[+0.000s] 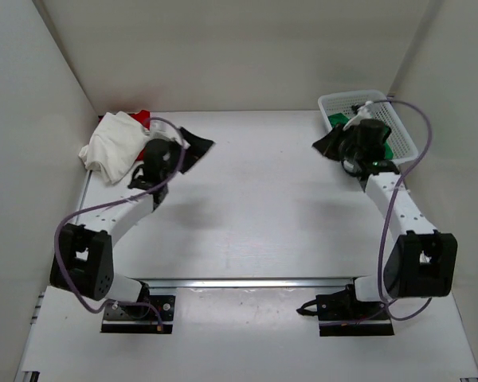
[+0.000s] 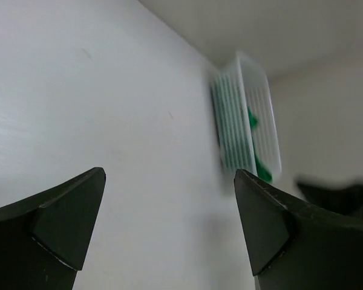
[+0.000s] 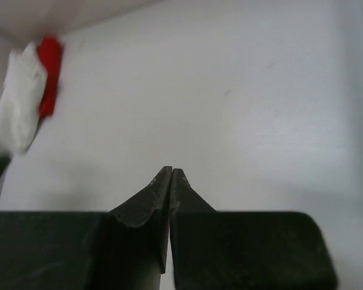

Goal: Fold and stack the t-shirts
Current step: Put the neatly folded tshirt into the corner of the board with the left arm, then grab crumpled tshirt from bin with the right arm

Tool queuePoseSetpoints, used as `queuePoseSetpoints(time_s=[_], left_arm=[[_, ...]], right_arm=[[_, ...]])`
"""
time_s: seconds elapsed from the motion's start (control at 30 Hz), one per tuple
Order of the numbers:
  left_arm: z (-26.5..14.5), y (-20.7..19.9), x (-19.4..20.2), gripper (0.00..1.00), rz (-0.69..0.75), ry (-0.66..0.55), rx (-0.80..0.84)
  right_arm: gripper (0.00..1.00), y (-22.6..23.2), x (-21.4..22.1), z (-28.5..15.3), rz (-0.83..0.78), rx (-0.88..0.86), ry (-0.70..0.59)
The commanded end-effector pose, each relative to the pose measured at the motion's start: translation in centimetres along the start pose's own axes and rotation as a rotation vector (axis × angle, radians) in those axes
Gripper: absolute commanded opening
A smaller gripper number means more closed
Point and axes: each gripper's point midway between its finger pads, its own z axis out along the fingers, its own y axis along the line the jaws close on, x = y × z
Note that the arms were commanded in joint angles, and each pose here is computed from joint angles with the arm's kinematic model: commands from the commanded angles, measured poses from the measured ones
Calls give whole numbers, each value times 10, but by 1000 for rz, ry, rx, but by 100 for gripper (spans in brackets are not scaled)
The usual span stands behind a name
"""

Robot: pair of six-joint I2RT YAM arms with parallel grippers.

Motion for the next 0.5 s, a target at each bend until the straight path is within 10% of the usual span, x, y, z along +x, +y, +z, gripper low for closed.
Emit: queuePoseSetpoints(time_s=[0.0, 0.23, 0.47], left_arm=[[-17, -43, 73, 99, 162, 162, 94], [-78, -8, 226, 98, 288, 547, 147], [-124, 9, 284, 99, 401, 726, 196]], right_arm=[[0, -77, -60, -2, 0, 265, -103], [38, -178, -97, -16, -81, 628, -70], [62, -264, -88, 20, -63, 795, 131]])
